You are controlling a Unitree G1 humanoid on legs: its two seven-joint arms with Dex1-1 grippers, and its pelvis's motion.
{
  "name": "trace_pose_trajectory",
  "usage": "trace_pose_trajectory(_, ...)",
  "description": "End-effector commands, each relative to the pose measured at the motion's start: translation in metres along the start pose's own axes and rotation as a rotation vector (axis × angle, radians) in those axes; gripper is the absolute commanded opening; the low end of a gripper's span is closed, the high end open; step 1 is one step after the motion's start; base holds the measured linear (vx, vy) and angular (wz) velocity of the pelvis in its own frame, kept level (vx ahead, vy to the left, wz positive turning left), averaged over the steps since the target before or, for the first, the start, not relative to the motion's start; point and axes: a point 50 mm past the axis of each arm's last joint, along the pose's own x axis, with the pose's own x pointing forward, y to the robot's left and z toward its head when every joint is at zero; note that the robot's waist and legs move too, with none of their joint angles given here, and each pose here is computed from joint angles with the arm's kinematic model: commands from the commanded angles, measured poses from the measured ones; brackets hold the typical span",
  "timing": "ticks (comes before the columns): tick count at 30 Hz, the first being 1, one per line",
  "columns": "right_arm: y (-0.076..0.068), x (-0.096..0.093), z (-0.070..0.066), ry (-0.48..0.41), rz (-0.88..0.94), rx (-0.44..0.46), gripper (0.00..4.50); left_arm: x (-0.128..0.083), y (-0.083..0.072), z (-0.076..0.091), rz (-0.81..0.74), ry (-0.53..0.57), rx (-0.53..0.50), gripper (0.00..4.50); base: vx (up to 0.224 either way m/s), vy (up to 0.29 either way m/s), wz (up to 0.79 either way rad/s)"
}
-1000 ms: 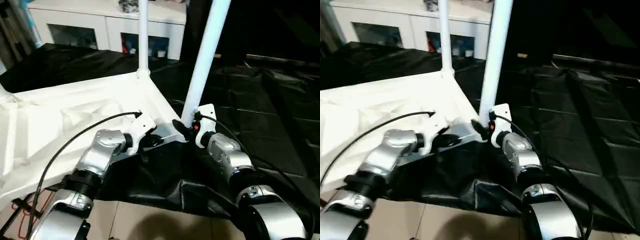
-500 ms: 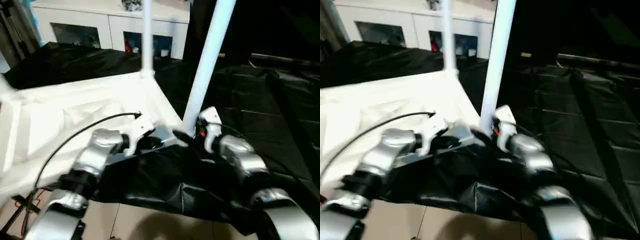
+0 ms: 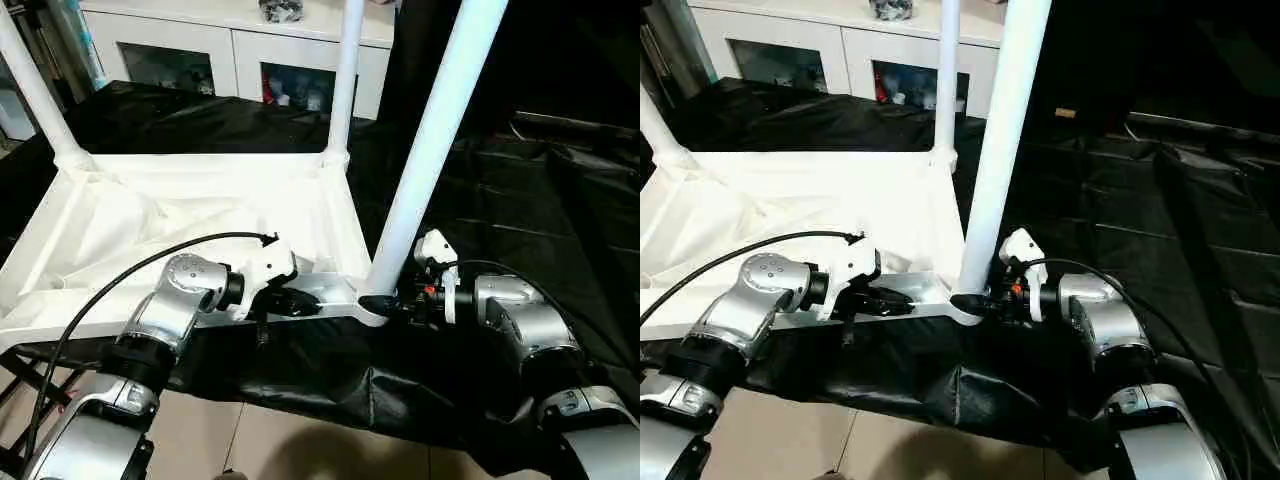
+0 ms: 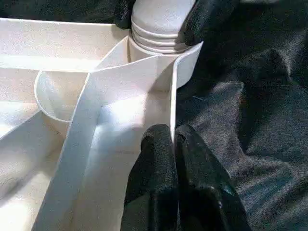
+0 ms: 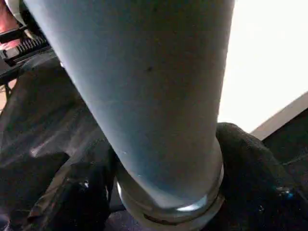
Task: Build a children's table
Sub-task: Rotate leg to tighten
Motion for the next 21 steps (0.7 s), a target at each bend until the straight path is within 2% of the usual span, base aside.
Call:
trace_pose_trajectory(1, 0.022, 0.026, -0.006, 0.018, 0.194, 0.015, 2.74, 0.009, 0.004, 0.014, 0.021, -0.057, 0.018, 0.00, 0.000, 0.000, 0.00)
trace_pose_trajectory(9, 0.002, 0.045, -0.006, -0.071, -0.200, 0.099, 2.72, 0.025, 0.003, 0.018, 0.132, -0.077, -0.029, 0.00, 0.000, 0.000, 0.00)
trace_pose_trajectory(10, 0.002, 0.047, -0.006, -0.082, -0.224, 0.101, 2.72, 0.027, 0.003, 0.019, 0.141, -0.079, -0.034, 0.00, 0.000, 0.000, 0.00)
trace_pose_trajectory(12, 0.001, 0.055, -0.005, -0.118, -0.284, 0.161, 2.72, 0.035, 0.000, 0.021, 0.158, -0.086, -0.041, 0.00, 0.000, 0.000, 0.00)
trace_pose_trajectory(14, 0.002, 0.063, -0.005, -0.115, -0.338, 0.203, 2.72, 0.042, -0.001, 0.025, 0.182, -0.096, -0.048, 0.00, 0.000, 0.000, 0.00)
trace_pose_trajectory(18, 0.005, 0.081, -0.005, -0.092, -0.439, 0.202, 2.72, 0.057, -0.005, 0.035, 0.220, -0.121, -0.060, 0.00, 0.000, 0.000, 0.00)
trace_pose_trajectory(20, 0.007, 0.086, -0.002, -0.113, -0.427, 0.193, 3.42, 0.059, -0.007, 0.037, 0.210, -0.124, -0.053, 0.00, 0.000, 0.000, 0.00)
trace_pose_trajectory(21, 0.008, 0.086, -0.001, -0.126, -0.414, 0.194, 3.42, 0.059, -0.007, 0.037, 0.210, -0.123, -0.053, 0.00, 0.000, 0.000, 0.00)
